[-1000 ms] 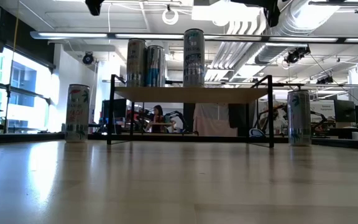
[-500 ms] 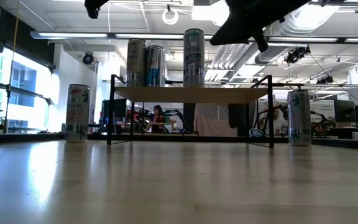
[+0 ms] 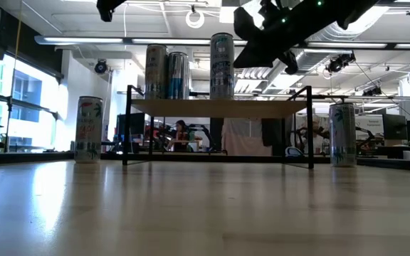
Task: Place canned beverage on shelf
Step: Put the bottom left black soda can on the shelf
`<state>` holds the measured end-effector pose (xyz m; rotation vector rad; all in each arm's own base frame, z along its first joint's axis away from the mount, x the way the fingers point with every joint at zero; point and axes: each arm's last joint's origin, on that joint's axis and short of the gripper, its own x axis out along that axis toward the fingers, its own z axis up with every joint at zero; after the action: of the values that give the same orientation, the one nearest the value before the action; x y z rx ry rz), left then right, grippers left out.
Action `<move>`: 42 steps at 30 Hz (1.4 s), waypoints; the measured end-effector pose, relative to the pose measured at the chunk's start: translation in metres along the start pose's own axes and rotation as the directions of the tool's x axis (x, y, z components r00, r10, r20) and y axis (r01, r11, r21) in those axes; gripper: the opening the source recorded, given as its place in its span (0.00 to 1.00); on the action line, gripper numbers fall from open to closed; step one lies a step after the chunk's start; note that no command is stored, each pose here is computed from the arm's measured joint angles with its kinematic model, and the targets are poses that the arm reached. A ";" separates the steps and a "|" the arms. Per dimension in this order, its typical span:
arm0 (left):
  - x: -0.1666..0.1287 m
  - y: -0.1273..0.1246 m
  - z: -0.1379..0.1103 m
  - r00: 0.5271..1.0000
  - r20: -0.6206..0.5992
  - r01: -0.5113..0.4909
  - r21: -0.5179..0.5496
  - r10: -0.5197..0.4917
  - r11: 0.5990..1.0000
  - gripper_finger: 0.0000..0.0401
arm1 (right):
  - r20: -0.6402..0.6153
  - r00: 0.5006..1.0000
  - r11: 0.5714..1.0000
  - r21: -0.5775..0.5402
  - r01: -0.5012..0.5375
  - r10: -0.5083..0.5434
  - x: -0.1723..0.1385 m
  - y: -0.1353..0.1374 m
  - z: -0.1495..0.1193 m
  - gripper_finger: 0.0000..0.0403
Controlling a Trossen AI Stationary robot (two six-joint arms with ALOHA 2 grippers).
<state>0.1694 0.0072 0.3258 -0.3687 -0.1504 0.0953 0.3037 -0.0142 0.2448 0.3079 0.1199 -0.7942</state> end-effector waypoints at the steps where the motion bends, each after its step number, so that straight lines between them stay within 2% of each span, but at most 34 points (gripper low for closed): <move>1: 0.000 0.000 0.000 1.000 0.000 0.000 0.000 0.000 1.000 0.78 | 0.003 1.000 1.000 -0.001 0.001 -0.001 0.002 0.000 -0.001 0.00; 13: 0.000 0.000 0.000 1.000 -0.001 0.000 0.000 0.000 1.000 0.78 | -0.005 1.000 1.000 0.003 0.013 -0.013 0.017 -0.012 0.002 0.00; 18: 0.000 0.000 0.000 1.000 0.000 0.000 0.000 0.000 1.000 0.78 | -0.030 0.997 0.997 0.026 -0.067 0.068 0.024 -0.016 0.005 0.00; 42: 0.000 0.001 0.000 1.000 0.007 -0.018 0.001 0.018 1.000 0.78 | 0.018 1.000 0.999 0.047 -0.018 0.017 0.037 -0.032 0.016 0.00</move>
<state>0.1693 0.0077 0.3259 -0.3691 -0.1536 0.1147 0.3060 -0.0655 0.2449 0.3461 0.0817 -0.7827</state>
